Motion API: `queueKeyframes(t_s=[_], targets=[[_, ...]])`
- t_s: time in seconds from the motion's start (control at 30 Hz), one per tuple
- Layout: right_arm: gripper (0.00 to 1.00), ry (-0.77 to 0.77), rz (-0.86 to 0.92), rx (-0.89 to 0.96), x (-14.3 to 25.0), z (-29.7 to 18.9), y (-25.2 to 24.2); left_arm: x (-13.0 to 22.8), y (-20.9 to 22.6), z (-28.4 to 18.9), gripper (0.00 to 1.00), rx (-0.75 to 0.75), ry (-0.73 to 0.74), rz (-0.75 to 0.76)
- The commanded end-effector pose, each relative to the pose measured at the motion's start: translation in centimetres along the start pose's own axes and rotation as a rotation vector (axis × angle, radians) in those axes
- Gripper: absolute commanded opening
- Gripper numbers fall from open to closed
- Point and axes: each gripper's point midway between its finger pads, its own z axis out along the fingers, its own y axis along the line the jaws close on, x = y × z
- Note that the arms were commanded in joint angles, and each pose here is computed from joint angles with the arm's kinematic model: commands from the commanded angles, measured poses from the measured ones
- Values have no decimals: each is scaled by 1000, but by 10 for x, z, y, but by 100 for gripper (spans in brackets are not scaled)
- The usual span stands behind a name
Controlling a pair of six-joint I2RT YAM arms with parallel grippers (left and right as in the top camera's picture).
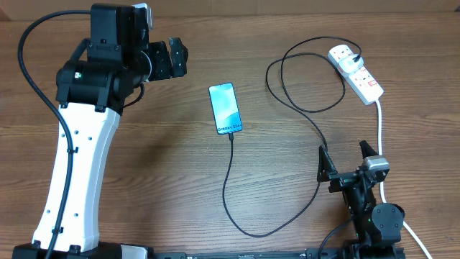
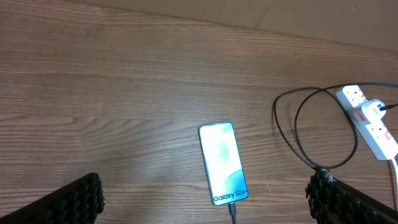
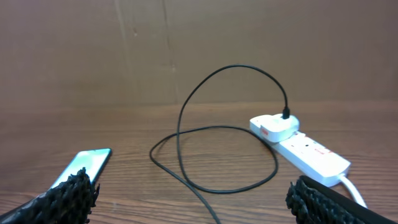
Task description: Plug charger to phone and switch on socket
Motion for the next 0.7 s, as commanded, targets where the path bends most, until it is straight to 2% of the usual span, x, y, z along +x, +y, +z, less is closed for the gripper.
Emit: queueKeyframes(t_s=[0.0, 0.13, 0.67], targets=[[100, -2, -45, 47, 2, 0, -9, 0, 1, 3, 100, -7, 2, -1], [100, -3, -60, 102, 2, -1, -19, 0, 1, 3, 100, -7, 2, -1], [100, -4, -66, 94, 1, -1, -17, 0, 1, 3, 100, -7, 2, -1]])
